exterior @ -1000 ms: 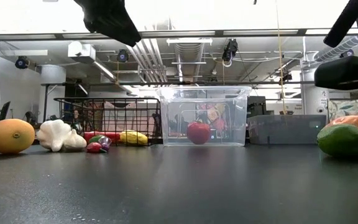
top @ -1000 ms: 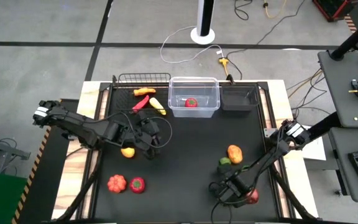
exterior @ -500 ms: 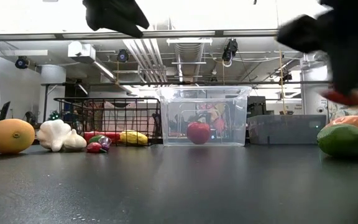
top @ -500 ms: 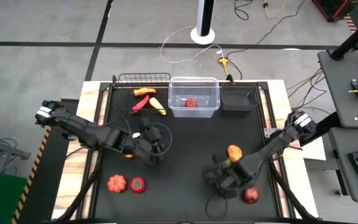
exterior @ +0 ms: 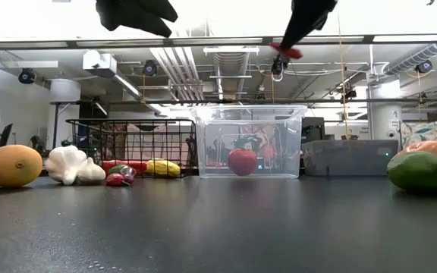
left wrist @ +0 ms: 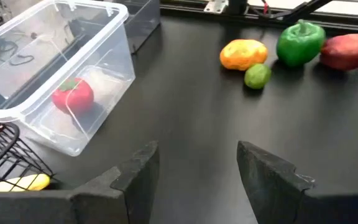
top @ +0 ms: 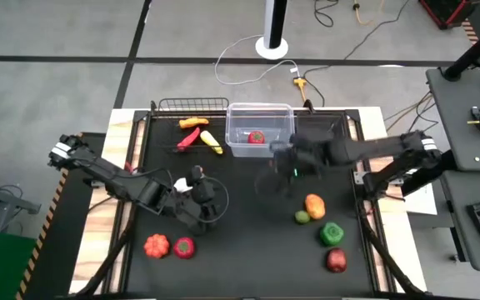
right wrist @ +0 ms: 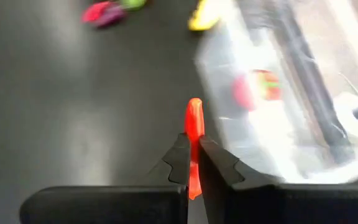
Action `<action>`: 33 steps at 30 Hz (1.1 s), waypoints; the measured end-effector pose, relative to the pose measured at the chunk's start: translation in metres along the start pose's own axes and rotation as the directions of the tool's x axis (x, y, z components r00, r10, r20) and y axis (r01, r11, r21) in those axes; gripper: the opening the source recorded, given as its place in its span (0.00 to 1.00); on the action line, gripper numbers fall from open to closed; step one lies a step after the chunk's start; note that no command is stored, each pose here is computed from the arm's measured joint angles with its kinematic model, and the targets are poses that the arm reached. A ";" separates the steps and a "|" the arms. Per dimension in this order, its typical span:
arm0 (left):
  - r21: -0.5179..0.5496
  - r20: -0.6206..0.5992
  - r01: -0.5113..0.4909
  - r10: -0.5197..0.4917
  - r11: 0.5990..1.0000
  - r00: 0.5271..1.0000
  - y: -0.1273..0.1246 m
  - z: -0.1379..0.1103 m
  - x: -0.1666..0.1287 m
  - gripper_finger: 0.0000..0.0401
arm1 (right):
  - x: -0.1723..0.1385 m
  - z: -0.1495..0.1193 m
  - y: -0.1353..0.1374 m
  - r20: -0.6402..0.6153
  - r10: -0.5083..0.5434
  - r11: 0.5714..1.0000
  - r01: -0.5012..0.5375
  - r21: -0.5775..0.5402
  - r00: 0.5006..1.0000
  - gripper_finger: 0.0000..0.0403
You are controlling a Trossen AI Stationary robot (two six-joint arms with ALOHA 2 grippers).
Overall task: Sort produce into baskets
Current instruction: Put the small orange chili pepper into the black bin
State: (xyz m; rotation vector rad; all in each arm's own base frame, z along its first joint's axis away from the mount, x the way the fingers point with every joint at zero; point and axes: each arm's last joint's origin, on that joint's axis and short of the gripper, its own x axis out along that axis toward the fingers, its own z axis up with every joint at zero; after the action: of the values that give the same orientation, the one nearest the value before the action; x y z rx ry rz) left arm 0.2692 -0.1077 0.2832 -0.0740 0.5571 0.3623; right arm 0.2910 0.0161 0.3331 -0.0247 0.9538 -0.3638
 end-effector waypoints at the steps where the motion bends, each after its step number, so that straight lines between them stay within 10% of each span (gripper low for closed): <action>1: 0.001 -0.003 0.001 -0.001 1.000 1.000 -0.001 -0.001 -0.001 0.49 | 0.001 0.002 -0.012 -0.005 -0.023 0.999 0.023 0.031 1.000 0.03; 16: -0.002 -0.083 -0.105 0.105 0.994 0.991 0.009 -0.014 -0.012 0.49 | 0.021 -0.021 -0.173 -0.336 -0.319 0.823 0.435 0.366 0.886 0.03; 22: 0.006 -0.085 -0.125 0.125 0.992 0.989 0.011 -0.015 -0.012 0.49 | 0.047 -0.044 -0.224 -0.500 -0.305 0.698 0.547 0.461 0.811 0.03; 33: -0.037 -0.123 -0.158 0.153 0.987 0.981 0.014 -0.019 -0.013 0.49 | 0.082 -0.084 -0.259 -0.651 -0.140 0.643 0.569 0.513 0.746 0.03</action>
State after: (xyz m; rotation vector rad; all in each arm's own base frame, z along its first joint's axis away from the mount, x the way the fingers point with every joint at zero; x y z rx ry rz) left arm 0.2440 -0.1020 0.2743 -0.0979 0.6754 0.5259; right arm 0.1906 -0.2414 0.2659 0.6253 1.3502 -1.1698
